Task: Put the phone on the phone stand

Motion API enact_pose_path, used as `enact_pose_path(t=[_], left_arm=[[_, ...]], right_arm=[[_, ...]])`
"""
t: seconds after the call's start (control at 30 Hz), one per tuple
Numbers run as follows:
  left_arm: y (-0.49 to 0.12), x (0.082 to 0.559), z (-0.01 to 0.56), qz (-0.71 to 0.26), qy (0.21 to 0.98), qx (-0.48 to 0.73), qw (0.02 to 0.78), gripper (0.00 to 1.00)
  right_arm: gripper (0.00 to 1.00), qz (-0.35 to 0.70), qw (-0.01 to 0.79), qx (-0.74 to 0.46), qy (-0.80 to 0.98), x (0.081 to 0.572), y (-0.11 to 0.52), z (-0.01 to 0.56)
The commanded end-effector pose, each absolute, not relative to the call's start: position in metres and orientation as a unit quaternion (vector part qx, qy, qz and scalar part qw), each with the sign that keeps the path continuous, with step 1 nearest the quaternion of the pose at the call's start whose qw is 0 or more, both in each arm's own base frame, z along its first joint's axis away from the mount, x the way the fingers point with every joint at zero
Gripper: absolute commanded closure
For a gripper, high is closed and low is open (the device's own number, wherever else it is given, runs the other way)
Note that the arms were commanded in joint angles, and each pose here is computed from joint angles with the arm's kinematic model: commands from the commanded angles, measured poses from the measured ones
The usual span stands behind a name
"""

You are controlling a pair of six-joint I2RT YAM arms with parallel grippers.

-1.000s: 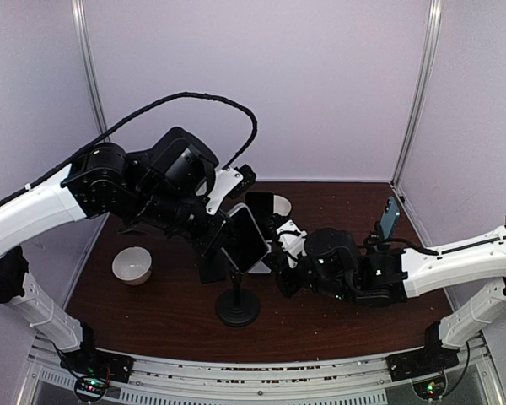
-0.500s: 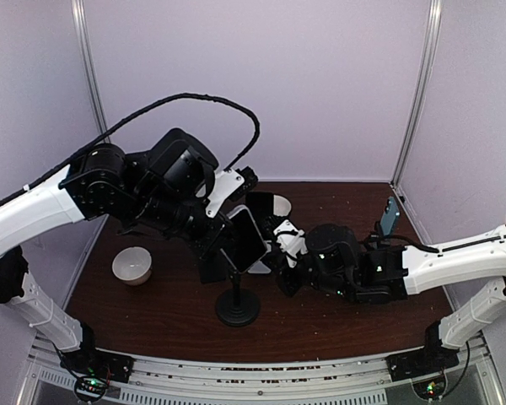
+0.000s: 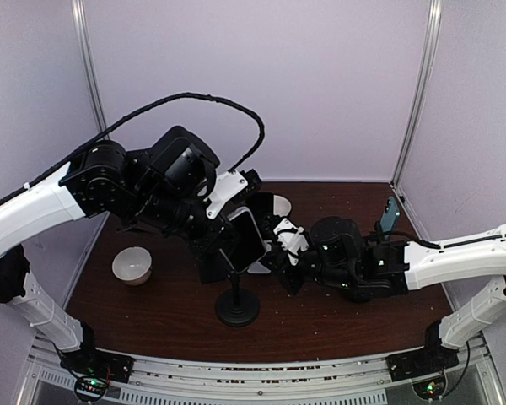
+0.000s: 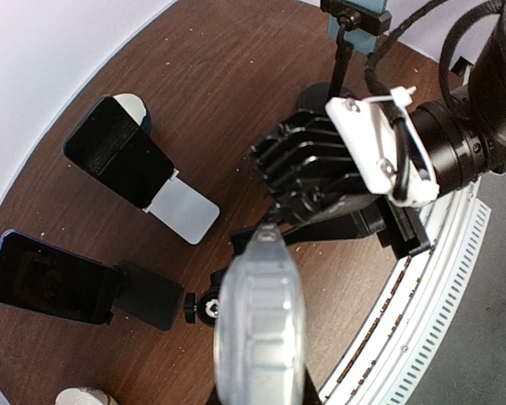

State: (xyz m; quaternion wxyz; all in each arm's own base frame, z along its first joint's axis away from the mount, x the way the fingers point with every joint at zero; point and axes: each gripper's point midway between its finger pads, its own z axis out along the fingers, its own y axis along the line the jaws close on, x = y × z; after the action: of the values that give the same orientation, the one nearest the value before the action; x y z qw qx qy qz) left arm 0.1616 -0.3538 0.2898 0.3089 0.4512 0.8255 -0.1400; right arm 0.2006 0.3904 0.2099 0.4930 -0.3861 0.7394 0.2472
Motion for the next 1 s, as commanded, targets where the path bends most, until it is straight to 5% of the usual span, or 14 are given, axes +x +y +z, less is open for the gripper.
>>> enact_pose_path(t=[0.0, 0.37, 0.63, 0.97], left_arm=[[-0.277, 0.142, 0.204, 0.03, 0.831, 0.543, 0.119, 1.0], [-0.287, 0.146, 0.213, 0.019, 0.819, 0.556, 0.141, 1.0], [-0.282, 0.148, 0.213, 0.029, 0.815, 0.562, 0.136, 1.0], [-0.275, 0.148, 0.213, 0.021, 0.814, 0.566, 0.126, 1.0]], right_arm=[[0.88, 0.337, 0.554, -0.387, 0.655, 0.184, 0.403, 0.286], [0.75, 0.363, 0.532, -0.436, 0.628, 0.176, 0.393, 0.283], [0.26, 0.371, 0.494, -0.498, 0.609, 0.173, 0.383, 0.274], [0.19, 0.356, 0.424, -0.591, 0.587, 0.19, 0.402, 0.25]])
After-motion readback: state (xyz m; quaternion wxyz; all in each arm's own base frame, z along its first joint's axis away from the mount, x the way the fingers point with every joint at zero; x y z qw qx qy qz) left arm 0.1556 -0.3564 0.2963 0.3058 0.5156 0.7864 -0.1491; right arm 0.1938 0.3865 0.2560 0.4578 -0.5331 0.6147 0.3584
